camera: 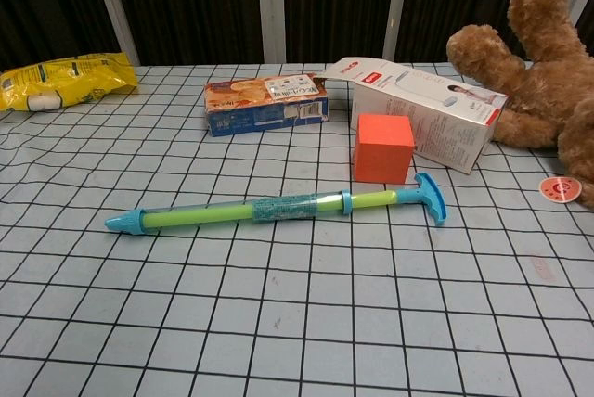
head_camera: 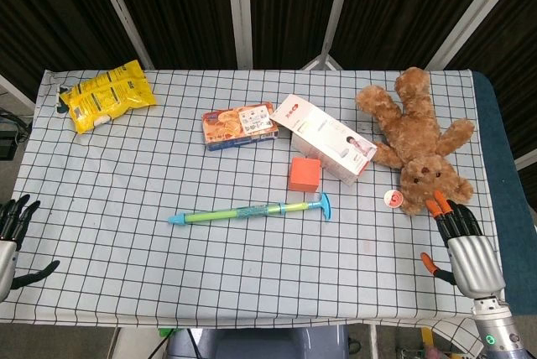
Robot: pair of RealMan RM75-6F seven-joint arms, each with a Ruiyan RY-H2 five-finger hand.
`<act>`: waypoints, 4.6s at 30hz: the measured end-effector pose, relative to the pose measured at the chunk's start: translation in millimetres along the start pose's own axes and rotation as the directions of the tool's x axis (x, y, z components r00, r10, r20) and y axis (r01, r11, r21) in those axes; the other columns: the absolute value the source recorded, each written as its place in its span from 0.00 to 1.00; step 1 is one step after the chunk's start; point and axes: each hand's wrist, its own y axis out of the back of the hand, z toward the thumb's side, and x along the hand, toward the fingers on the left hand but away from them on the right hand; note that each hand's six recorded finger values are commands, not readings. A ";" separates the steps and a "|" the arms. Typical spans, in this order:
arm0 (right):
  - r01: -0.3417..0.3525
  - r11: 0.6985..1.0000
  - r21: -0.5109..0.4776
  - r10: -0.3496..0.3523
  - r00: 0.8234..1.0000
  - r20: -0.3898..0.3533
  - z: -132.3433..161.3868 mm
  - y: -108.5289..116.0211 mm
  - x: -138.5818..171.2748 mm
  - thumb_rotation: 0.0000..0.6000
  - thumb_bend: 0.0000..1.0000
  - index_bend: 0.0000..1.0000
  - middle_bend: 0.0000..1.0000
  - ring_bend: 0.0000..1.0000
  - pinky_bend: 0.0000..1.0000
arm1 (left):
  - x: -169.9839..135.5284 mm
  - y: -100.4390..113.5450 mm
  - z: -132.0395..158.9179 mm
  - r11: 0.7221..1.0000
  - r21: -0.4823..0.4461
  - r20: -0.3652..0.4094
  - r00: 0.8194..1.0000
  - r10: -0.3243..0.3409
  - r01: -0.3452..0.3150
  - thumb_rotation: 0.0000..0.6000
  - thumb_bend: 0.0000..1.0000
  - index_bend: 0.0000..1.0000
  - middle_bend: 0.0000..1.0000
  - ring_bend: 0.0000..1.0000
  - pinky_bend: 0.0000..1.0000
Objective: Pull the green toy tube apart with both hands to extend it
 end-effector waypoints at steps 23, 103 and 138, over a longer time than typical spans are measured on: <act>-0.135 0.987 0.088 0.150 0.969 -0.196 120.9 -45.8 -112.0 1.00 0.32 0.36 1.00 1.00 0.91 | 2.0 -3.1 5.5 0.999 -0.023 0.037 0.999 -0.025 0.026 1.00 0.12 0.00 0.00 0.00 0.00; -0.234 0.937 0.259 0.266 0.959 -0.095 115.2 -107.7 -148.5 1.00 0.44 0.73 1.00 1.00 0.91 | 7.0 -10.3 21.7 0.981 -0.155 0.041 0.993 -0.114 0.119 1.00 0.14 0.02 0.00 0.00 0.00; -0.264 0.925 0.273 0.300 0.949 -0.101 107.8 -95.8 -135.2 1.00 0.44 0.75 1.00 1.00 0.91 | 145.5 -69.2 209.5 0.956 0.040 0.280 0.915 -0.290 0.291 1.00 0.26 0.31 0.09 0.00 0.00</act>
